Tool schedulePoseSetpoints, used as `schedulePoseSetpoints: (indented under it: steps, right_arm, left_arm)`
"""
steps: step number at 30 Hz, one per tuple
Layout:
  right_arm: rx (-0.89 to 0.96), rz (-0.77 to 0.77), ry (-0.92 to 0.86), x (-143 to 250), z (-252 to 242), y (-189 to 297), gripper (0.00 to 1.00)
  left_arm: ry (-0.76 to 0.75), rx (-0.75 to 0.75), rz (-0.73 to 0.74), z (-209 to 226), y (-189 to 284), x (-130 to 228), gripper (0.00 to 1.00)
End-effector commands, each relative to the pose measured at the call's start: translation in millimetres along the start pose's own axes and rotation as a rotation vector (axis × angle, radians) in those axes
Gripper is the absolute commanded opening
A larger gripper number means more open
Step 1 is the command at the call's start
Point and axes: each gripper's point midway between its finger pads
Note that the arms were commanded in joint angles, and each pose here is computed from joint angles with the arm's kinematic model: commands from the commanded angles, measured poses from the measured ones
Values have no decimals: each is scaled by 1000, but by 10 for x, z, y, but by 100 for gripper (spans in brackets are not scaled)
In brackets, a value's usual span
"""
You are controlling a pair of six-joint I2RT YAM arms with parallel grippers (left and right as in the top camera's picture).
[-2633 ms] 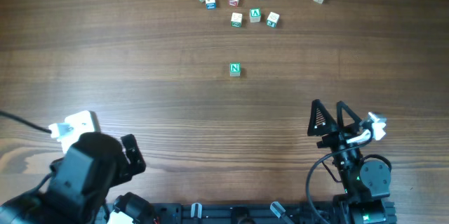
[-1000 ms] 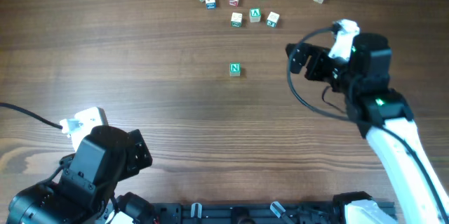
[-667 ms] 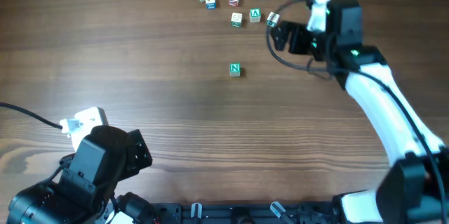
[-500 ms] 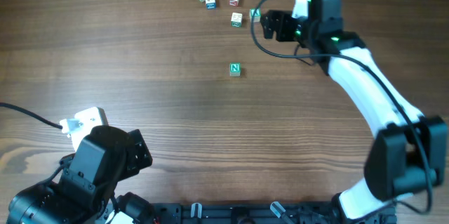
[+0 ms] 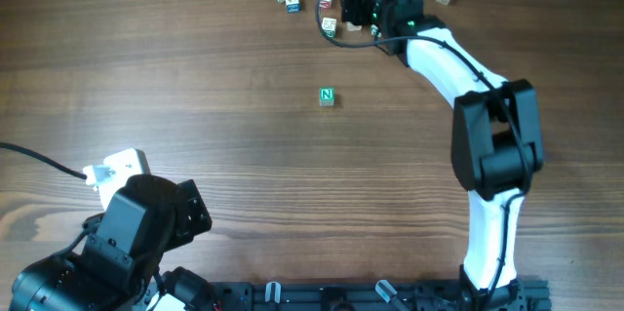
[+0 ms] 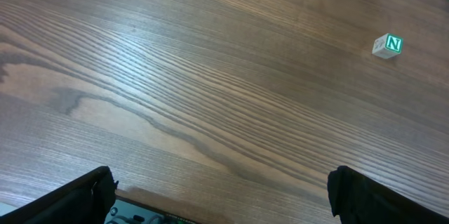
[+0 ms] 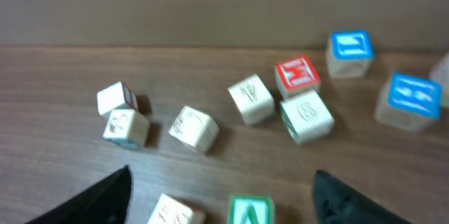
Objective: Form a tower
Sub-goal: 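Reach the right gripper forward to the green A block, then close the right gripper on the green A block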
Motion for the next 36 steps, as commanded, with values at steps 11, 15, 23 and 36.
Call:
schedulePoseSetpoints:
  steps: [11,15,23,36]
  right_arm:
    - [42,78,-47,497,-18,-408,70]
    - [44,102,-61,633,-40,-478,70]
    - [100,123,-114,796,-159,-552,66]
    - [139,153,9,921,-271,-585,46]
  left_arm:
    - [17,0,4,2,-3,8,100]
    - [17,0,4,2,-3,8,100]
    - [17,0,4,2,-3,8,100]
    - [17,0,4,3,-3,8,100]
Point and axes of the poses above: each gripper's point midway between its finger pads, its own y axis back along the fingers, its own z axis along the line the jaws close on, x = y × z, and after that the axes turned 2 degrees about y, right-handed
